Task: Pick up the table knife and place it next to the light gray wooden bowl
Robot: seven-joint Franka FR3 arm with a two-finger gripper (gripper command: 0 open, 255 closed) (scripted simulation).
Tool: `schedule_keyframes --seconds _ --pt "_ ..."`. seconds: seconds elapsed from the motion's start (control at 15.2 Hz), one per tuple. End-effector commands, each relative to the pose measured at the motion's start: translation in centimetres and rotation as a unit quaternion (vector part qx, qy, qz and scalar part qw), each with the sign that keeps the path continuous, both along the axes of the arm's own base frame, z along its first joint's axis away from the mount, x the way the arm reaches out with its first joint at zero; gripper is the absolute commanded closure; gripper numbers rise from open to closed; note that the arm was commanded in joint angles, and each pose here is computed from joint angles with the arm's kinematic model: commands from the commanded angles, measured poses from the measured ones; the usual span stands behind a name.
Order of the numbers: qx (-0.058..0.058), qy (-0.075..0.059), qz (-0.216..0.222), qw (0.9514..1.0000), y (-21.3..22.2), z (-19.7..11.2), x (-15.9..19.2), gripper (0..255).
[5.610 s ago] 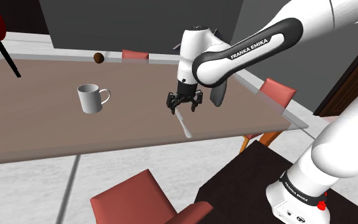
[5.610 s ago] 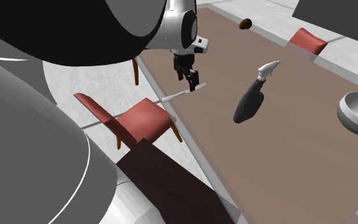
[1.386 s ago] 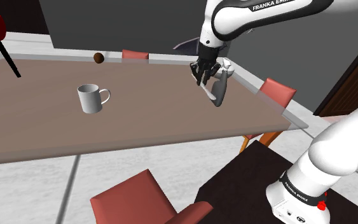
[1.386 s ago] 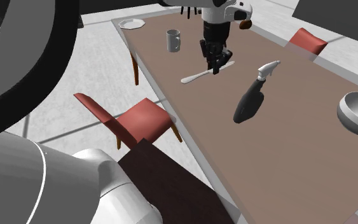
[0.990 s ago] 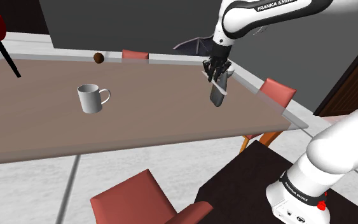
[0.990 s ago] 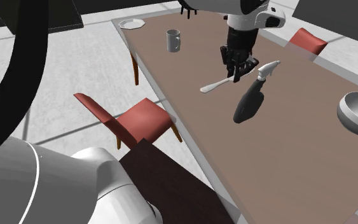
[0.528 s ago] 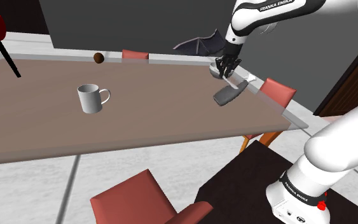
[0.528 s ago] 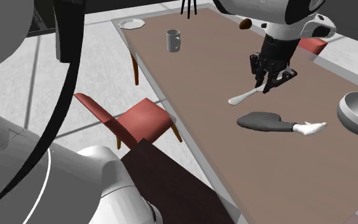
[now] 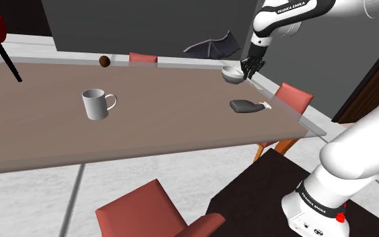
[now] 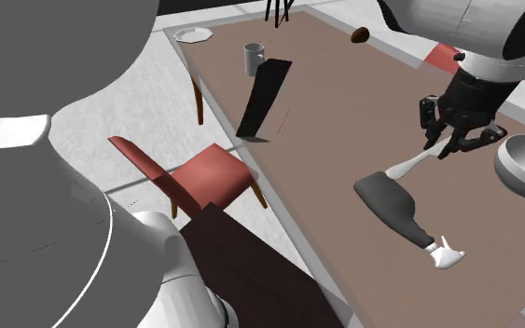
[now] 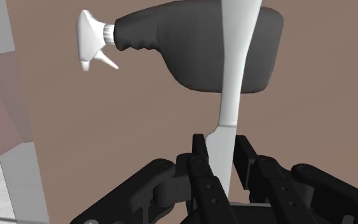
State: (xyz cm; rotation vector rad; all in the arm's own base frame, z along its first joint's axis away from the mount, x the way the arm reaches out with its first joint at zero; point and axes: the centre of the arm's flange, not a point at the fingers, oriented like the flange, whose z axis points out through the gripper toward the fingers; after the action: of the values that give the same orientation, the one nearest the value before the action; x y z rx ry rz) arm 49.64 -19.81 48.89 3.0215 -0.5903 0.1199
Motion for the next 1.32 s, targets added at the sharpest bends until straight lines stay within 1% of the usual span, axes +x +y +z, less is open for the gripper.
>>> schedule_keyframes --seconds 0.0,0.4,0.46,1.25 --pt "0.000 0.000 0.001 1.0000 -2.7 0.1 -0.2 255" --pt "0.000 0.000 0.001 1.0000 -10.6 0.1 0.1 255" --pt "0.000 0.000 0.001 1.0000 -12.7 0.1 0.2 255" --pt "0.000 0.000 0.001 1.0000 -12.7 -6.2 0.2 255"
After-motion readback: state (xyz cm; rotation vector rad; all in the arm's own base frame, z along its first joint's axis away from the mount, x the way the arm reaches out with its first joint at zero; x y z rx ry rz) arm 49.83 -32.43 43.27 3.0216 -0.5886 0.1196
